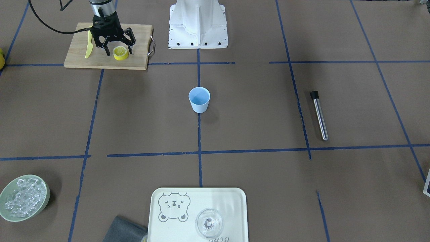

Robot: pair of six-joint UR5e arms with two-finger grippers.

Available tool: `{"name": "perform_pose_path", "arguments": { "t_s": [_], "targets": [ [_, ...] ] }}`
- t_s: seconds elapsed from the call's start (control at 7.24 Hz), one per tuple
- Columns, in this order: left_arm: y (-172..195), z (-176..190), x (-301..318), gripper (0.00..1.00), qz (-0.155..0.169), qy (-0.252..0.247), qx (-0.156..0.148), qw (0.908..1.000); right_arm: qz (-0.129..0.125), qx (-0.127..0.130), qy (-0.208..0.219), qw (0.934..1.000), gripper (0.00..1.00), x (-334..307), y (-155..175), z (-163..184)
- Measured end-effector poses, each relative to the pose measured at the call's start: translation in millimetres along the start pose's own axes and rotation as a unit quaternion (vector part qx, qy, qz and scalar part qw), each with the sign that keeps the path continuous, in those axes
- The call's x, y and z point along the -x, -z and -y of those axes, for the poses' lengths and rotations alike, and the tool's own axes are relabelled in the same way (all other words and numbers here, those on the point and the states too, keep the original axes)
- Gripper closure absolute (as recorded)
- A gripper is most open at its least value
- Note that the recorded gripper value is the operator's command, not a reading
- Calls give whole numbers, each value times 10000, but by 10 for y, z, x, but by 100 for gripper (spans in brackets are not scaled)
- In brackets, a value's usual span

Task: Squeeze lemon into cup
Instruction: 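Grasp the lemon half with the right gripper and lift it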

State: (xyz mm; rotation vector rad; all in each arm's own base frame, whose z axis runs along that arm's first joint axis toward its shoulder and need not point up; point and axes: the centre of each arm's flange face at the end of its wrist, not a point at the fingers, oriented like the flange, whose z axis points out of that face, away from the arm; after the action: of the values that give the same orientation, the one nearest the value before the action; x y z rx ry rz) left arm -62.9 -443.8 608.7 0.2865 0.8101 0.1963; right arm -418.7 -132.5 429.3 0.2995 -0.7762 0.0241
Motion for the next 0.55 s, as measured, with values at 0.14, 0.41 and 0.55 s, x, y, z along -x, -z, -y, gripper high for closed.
{"name": "perform_pose_path", "arguments": {
  "t_s": [0.14,0.41,0.55],
  "targets": [
    [0,-2,1,0,0,2,1,10000,-8,20,20,10000,11,-2,-13,-25],
    [-4,-16,7,0,0,12,7,10000,2,31,37,10000,62,9,-13,-46],
    [-6,-24,10,0,0,18,11,10000,14,34,33,10000,93,15,-3,-43]
  ]
}}
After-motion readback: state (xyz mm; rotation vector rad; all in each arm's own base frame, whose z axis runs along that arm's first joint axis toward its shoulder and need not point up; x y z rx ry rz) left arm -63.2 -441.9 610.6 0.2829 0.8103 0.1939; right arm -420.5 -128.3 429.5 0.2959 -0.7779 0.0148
